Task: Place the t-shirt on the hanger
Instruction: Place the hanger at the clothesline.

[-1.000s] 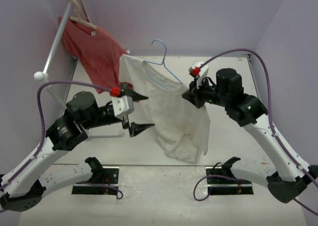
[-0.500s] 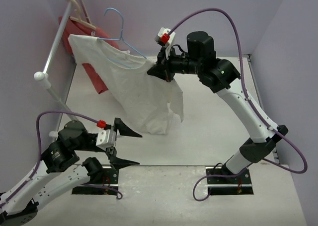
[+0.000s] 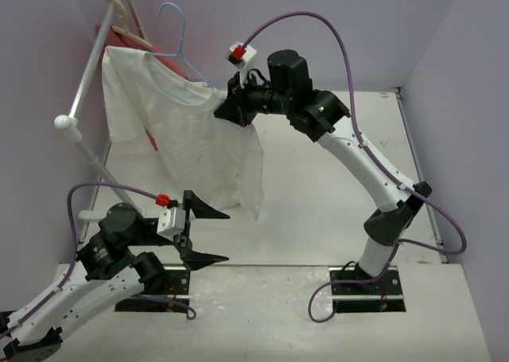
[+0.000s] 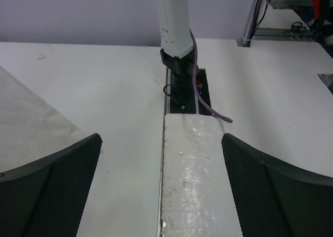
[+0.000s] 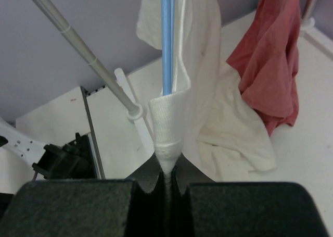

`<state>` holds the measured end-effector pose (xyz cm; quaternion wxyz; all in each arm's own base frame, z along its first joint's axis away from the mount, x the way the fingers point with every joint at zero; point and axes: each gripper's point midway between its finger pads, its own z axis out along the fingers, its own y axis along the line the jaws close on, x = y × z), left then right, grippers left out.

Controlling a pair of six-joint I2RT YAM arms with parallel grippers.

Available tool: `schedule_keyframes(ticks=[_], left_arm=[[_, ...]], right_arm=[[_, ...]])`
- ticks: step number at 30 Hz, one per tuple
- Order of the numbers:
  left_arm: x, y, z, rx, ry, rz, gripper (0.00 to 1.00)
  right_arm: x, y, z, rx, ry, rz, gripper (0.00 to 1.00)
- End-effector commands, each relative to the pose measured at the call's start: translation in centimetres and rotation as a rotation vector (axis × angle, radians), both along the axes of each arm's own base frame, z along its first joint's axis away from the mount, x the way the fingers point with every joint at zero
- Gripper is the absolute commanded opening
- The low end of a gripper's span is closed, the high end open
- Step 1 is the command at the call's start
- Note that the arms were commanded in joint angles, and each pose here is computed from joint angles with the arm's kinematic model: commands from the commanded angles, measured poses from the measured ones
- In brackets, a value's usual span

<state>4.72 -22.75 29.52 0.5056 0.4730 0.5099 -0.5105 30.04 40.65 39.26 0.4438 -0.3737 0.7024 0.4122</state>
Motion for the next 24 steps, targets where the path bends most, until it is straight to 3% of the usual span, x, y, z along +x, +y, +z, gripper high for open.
schedule_keyframes(ticks=[1, 8, 17, 24], left_arm=[[0.7, -0.5, -0.1, -0.012, 0.019, 0.022, 1.0], [0.5, -0.3, 0.2, -0.023, 0.004, 0.018, 1.0], [0.1, 0.1, 0.7, -0.047, -0.021, 0.014, 1.0], [0.1, 0.2, 0.8, -0.05, -0.025, 0.019, 1.0]], right_arm=[[-1.2, 3.2, -0.6, 0.09, -0.011, 0.05, 0.0], [-1.7, 7.7, -1.2, 0.11, -0.004, 0.125, 0.0], [-0.9, 10.7, 3.9, 0.242, -0.048, 0.179, 0.0], [0.7, 13.2, 2.4, 0.285, -0.042, 0.198, 0.0]])
